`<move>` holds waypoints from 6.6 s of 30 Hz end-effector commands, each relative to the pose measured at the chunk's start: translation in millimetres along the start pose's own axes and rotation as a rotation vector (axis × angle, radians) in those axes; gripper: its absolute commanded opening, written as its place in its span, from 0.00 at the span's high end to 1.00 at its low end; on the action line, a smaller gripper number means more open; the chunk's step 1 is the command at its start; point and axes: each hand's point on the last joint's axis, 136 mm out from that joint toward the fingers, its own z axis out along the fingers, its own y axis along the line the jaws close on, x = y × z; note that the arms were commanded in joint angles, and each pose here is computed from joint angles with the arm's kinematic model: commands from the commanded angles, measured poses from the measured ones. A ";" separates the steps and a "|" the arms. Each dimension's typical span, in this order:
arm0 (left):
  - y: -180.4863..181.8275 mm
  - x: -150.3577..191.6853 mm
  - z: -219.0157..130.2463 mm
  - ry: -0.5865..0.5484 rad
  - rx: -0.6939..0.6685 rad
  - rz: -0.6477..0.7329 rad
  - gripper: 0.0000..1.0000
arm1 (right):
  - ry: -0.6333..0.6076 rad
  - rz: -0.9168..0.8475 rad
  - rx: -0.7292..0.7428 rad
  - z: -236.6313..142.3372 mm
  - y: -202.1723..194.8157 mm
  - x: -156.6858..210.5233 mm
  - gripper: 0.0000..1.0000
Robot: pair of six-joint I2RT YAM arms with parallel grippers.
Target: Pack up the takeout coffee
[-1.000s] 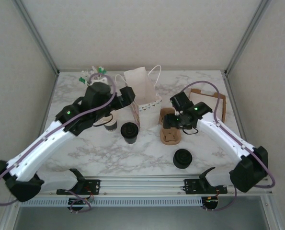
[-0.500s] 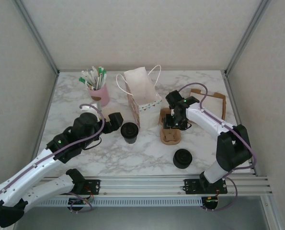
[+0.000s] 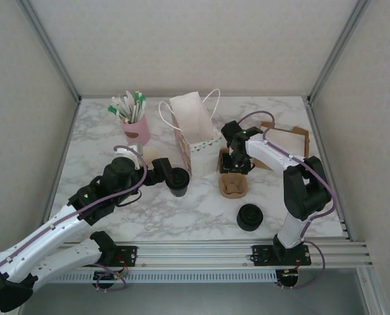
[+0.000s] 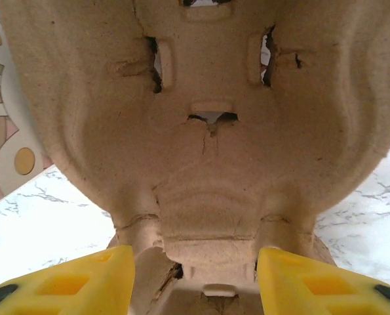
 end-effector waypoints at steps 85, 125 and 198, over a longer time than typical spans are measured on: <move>-7.8 -60.6 -43.5 -0.153 -0.036 0.001 0.01 | -0.440 -0.218 -0.434 -296.2 58.5 11.6 0.62; 3.8 -57.4 -33.5 -0.145 -0.065 0.018 0.00 | -0.460 -0.313 -0.593 -266.3 161.4 -109.9 0.66; 8.1 -55.2 -23.2 -0.126 -0.053 -0.004 0.00 | -0.259 -0.357 -0.136 -158.2 142.5 -93.9 0.69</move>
